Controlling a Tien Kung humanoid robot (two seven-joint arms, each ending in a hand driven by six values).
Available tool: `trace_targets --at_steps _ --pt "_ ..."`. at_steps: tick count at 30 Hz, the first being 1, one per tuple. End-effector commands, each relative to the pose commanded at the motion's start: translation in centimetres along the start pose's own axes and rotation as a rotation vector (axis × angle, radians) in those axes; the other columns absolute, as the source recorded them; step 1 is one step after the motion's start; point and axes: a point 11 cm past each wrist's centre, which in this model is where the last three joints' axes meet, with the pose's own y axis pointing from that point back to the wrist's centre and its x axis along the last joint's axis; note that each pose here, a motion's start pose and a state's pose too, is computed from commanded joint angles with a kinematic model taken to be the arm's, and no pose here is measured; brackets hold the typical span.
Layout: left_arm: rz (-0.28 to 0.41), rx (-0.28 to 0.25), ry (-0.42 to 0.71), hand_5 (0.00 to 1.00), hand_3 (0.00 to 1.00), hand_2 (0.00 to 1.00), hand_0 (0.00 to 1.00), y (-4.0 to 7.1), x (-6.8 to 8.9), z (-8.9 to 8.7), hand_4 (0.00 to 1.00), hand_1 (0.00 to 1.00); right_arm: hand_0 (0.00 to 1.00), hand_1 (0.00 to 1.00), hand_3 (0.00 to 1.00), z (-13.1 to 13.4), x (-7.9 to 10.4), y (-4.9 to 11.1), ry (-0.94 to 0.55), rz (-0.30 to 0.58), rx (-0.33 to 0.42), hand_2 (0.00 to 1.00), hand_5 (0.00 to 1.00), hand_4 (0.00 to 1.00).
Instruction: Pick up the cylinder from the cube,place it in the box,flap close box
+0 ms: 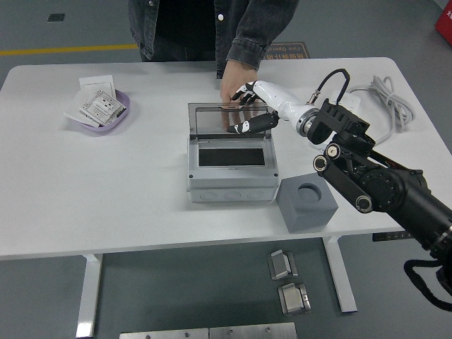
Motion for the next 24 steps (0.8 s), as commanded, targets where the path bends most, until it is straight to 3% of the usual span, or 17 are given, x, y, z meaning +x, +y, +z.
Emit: trace_targets --at_steps 12,24 --pt "-0.001 0.001 0.0 0.264 0.595 0.563 0.636 0.0 -0.1 -0.1 0.66 0.618 0.782 0.685 0.75 -1.0 -0.2 1.1 0.024 -0.001 0.039 0.686 0.397 0.968" --pt "-0.003 0.004 0.003 0.265 0.595 0.563 0.636 -0.1 -0.2 -0.3 0.661 0.618 0.78 0.68 0.752 -2.1 -1.5 3.6 0.059 -0.028 0.084 0.685 0.397 0.965"
